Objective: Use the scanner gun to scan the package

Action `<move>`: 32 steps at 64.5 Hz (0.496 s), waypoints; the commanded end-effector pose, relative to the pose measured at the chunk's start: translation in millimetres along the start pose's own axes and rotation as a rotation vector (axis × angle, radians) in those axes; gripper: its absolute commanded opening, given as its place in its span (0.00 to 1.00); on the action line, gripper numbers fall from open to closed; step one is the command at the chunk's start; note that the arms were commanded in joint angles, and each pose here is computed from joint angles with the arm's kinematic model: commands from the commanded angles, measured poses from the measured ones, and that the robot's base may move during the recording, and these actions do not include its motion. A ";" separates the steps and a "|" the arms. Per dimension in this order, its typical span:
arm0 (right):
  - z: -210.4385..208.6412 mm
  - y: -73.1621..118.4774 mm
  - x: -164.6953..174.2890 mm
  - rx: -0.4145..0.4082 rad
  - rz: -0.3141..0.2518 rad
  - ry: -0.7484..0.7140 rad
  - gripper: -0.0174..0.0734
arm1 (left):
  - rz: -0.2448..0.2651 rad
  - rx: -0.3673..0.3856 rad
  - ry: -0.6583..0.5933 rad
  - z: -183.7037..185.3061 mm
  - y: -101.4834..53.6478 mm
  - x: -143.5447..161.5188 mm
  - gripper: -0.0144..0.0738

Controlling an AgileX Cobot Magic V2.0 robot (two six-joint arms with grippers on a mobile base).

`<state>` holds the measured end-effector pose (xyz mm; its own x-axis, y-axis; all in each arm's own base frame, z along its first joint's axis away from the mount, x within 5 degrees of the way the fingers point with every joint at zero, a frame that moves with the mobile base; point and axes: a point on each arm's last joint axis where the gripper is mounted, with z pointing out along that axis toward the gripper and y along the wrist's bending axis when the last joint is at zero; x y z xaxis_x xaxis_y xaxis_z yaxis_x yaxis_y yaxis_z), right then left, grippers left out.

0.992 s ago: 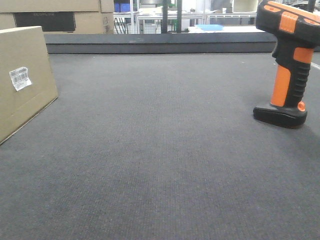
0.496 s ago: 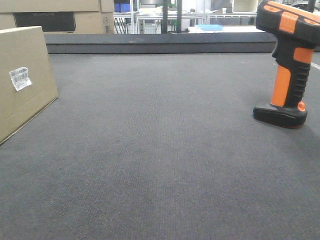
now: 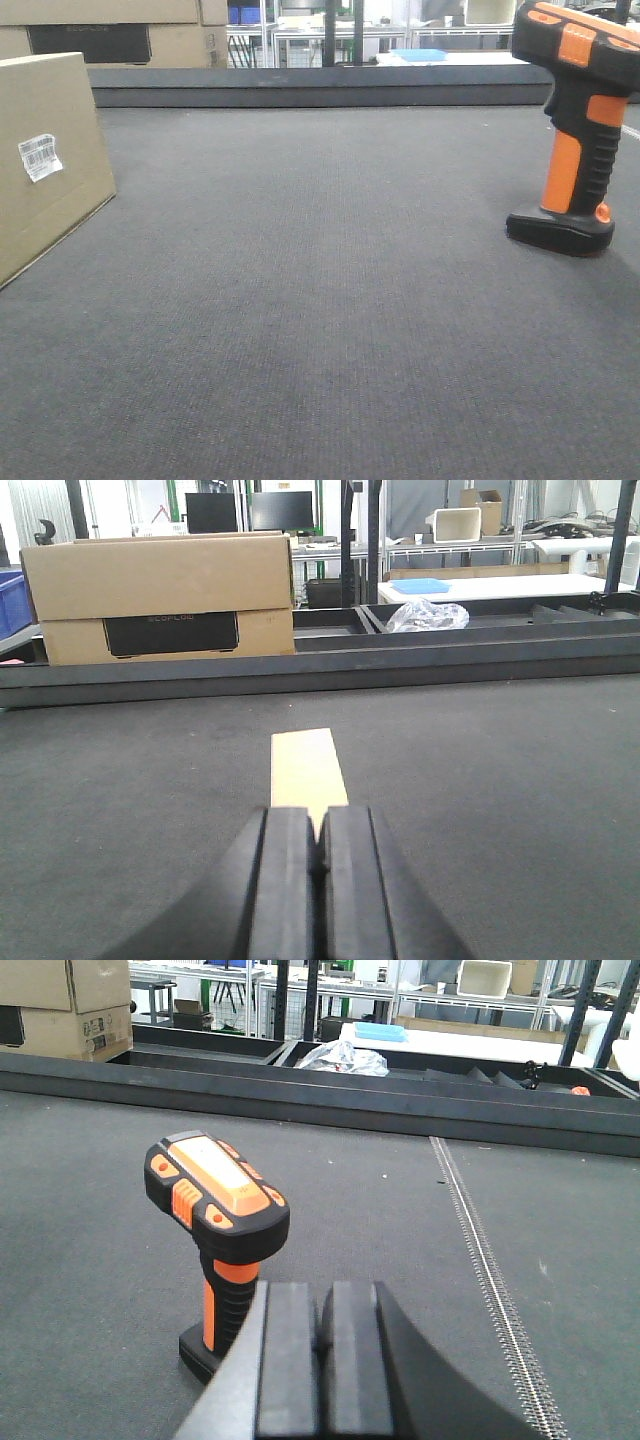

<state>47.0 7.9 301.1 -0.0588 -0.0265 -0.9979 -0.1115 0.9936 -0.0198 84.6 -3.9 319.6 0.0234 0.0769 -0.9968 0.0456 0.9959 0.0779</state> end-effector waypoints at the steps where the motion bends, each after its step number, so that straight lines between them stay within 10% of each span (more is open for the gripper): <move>1: -0.8 -0.7 -1.9 0.011 -0.008 -0.025 0.01 | -0.010 0.004 -0.022 -1.3 -0.4 -1.7 0.04; 32: -0.8 -0.7 -1.9 0.011 -0.008 -0.025 0.01 | -0.008 -0.162 -0.022 -33.6 4.1 62.2 0.04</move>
<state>47.0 7.9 301.1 -0.0588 -0.0265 -0.9979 -0.1115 0.9936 -0.0198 56.1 7.0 270.9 0.0135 0.0769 -0.9969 -0.1132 0.9907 0.0749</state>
